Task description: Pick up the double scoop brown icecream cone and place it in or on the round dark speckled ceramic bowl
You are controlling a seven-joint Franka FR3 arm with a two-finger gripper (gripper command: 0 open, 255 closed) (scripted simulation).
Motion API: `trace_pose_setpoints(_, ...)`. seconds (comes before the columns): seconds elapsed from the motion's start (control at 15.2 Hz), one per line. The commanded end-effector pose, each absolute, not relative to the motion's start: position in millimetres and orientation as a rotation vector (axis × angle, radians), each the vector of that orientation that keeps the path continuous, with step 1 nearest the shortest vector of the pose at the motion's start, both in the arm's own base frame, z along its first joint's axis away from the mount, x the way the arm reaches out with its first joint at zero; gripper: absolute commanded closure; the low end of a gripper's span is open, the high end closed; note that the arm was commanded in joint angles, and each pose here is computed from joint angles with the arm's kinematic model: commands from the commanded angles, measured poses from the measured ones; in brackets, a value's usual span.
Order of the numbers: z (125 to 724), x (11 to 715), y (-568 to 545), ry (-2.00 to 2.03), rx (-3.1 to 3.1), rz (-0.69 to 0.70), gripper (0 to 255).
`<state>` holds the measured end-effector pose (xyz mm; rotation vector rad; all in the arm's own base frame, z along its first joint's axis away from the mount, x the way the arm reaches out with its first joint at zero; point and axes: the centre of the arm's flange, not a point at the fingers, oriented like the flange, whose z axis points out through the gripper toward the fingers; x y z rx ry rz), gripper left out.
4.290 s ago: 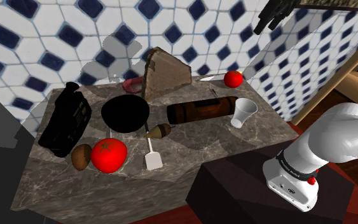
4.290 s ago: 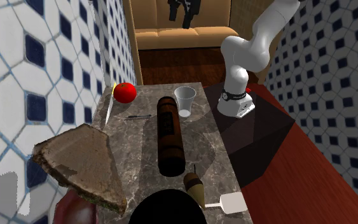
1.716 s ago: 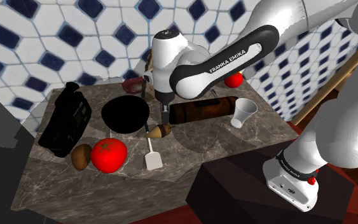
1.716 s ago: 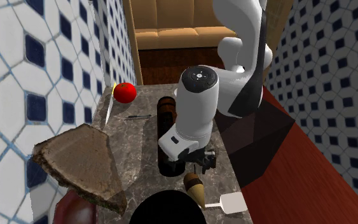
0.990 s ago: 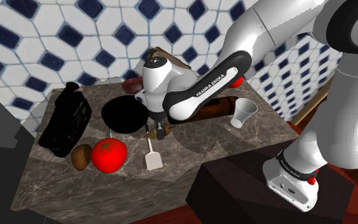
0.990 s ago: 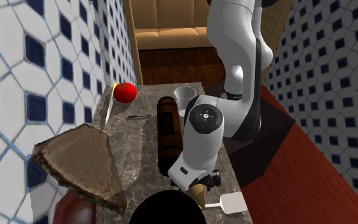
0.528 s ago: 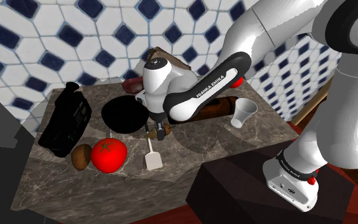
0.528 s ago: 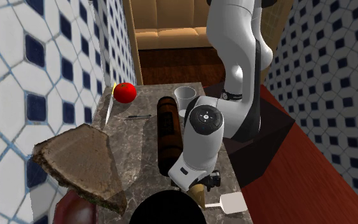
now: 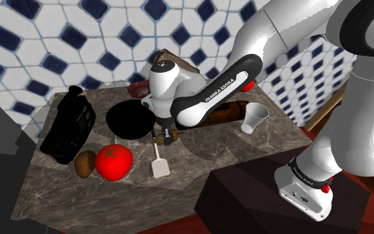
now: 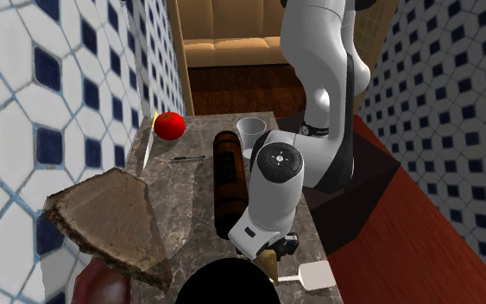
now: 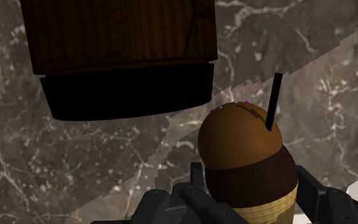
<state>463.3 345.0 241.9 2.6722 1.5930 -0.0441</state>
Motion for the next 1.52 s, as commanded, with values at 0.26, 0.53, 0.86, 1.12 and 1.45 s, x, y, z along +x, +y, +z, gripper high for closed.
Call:
trace_pose_setpoints(0.26,257,463,345,1.593,2.672,-0.045,255)
trace_pose_setpoints(0.53,279,463,345,1.593,2.672,-0.045,255)
trace_pose_setpoints(0.86,305,463,345,1.593,2.672,-0.045,255)
trace_pose_setpoints(1.12,326,463,345,1.593,2.672,-0.045,255)
trace_pose_setpoints(1.45,352,463,345,1.593,2.672,-0.045,255)
